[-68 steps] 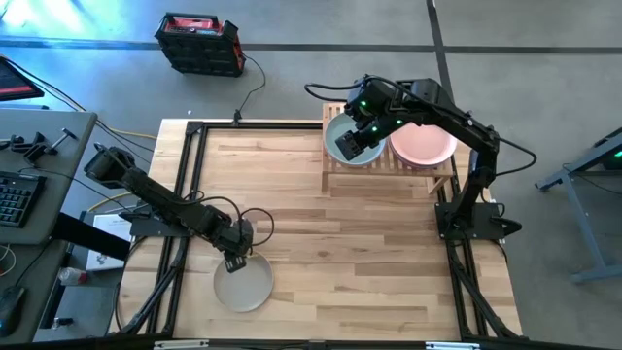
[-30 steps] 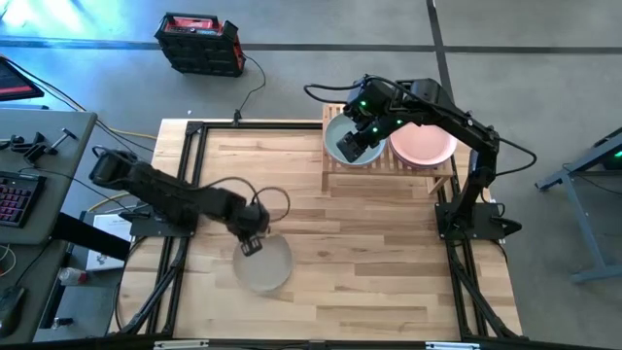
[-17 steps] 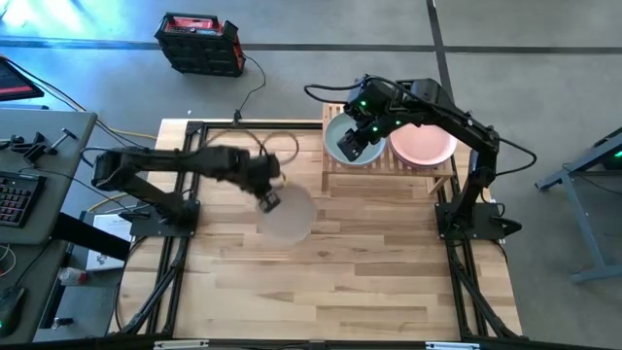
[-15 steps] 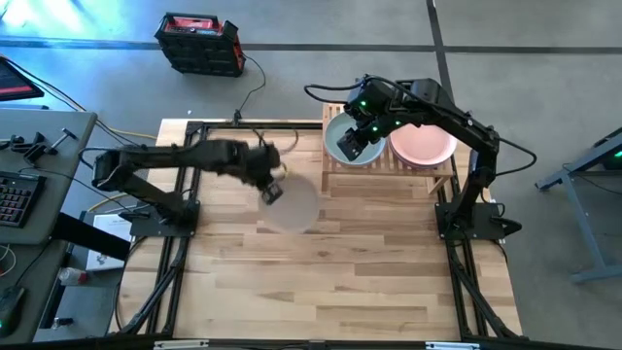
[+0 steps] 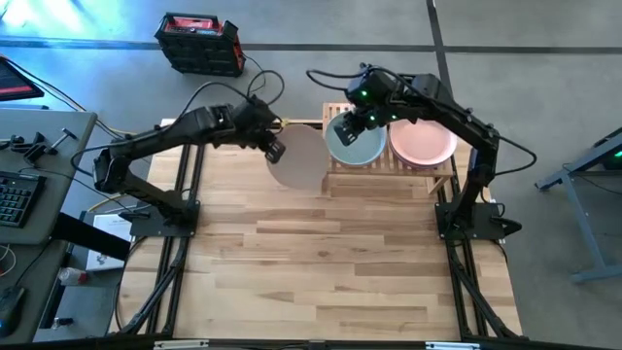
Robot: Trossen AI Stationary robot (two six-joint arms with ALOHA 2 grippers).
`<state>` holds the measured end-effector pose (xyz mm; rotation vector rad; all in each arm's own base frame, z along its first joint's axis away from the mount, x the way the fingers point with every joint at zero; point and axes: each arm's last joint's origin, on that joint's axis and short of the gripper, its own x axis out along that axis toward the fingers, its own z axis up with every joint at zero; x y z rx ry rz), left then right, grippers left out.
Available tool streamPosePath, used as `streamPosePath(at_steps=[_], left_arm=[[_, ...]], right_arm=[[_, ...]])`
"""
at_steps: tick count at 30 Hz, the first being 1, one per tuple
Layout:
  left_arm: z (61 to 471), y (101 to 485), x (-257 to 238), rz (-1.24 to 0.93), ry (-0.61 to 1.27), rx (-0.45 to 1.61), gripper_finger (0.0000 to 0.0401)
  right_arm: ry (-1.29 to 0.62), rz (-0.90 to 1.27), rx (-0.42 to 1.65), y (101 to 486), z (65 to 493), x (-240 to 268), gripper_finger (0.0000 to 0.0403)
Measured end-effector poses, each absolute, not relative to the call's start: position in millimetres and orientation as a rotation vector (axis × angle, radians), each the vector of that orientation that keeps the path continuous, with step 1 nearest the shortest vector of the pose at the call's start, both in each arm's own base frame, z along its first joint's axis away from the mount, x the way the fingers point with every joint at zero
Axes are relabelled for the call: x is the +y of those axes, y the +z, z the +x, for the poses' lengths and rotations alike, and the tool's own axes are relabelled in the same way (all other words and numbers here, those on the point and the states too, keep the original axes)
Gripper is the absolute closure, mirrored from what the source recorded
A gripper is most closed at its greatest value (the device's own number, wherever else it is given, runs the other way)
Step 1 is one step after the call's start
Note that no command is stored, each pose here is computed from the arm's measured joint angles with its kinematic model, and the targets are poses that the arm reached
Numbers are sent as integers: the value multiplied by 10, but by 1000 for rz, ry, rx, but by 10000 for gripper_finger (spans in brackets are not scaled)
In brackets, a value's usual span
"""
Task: Place and stack plates onto a shelf
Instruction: Stack the gray plate on top of the blue plate on the shelf
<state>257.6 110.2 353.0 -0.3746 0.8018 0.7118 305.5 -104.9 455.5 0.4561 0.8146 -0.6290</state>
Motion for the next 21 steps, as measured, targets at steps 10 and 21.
streamPosePath(at_steps=[10, 21], left_arm=[[2541, 3581, 1264, -412, 769, 731, 400], [2537, 3578, 1264, -412, 774, 736, 400]], right_arm=[[-628, 366, 791, 4446, 3290, -1147, 292], [-608, 352, 884, 4141, 3593, -1165, 292]])
